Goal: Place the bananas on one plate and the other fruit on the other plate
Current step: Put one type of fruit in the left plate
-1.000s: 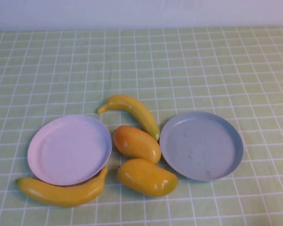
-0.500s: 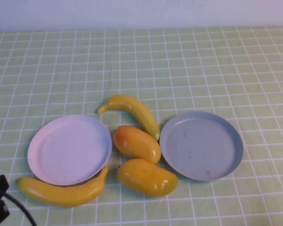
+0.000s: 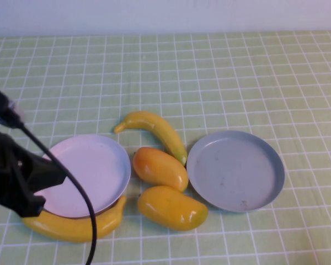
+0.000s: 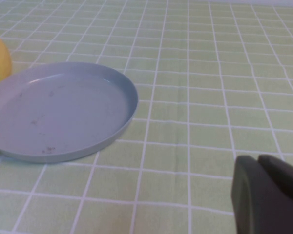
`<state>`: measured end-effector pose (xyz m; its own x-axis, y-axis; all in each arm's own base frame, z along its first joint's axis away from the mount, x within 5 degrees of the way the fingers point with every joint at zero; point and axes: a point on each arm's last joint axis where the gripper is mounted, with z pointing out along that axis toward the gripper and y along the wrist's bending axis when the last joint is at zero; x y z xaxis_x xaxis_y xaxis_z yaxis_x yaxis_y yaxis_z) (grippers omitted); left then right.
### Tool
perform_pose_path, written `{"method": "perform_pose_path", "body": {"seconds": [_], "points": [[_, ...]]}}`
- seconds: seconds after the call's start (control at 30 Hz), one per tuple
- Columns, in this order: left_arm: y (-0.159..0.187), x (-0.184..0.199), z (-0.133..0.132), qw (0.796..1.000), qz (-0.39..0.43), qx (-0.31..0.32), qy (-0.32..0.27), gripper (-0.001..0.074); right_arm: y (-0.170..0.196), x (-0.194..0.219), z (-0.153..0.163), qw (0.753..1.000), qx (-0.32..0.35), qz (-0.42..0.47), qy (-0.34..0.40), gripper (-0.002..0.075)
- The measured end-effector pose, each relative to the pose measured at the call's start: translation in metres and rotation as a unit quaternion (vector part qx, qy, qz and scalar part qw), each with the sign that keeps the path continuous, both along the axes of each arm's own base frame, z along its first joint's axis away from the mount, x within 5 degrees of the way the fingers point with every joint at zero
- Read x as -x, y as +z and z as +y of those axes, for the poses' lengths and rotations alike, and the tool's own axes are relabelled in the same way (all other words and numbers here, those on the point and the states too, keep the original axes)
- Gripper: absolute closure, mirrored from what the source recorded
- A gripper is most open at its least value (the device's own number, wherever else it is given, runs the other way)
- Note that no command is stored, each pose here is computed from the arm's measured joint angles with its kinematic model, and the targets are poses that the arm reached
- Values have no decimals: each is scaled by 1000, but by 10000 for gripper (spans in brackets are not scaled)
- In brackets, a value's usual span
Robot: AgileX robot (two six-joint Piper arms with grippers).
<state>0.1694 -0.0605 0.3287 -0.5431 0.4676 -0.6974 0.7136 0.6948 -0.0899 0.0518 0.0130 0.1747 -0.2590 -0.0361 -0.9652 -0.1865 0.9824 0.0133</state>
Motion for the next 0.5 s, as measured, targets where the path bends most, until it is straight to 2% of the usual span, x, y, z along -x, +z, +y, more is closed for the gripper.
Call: {"method": "perform_pose_path", "body": {"seconds": [0.13,0.27,0.4,0.5], "points": [[-1,-28,-20,996,-3,-40,-82,738,0,0,0,1000,0,0,0,743],[-8,-46,-56,982,1,-78,-171,738,0,0,0,1000,0,0,0,743],[-22,-53,-94,956,1,-135,-259,738,0,0,0,1000,0,0,0,743],[-35,-54,-120,927,-9,-183,-327,738,0,0,0,1000,0,0,0,743]]}}
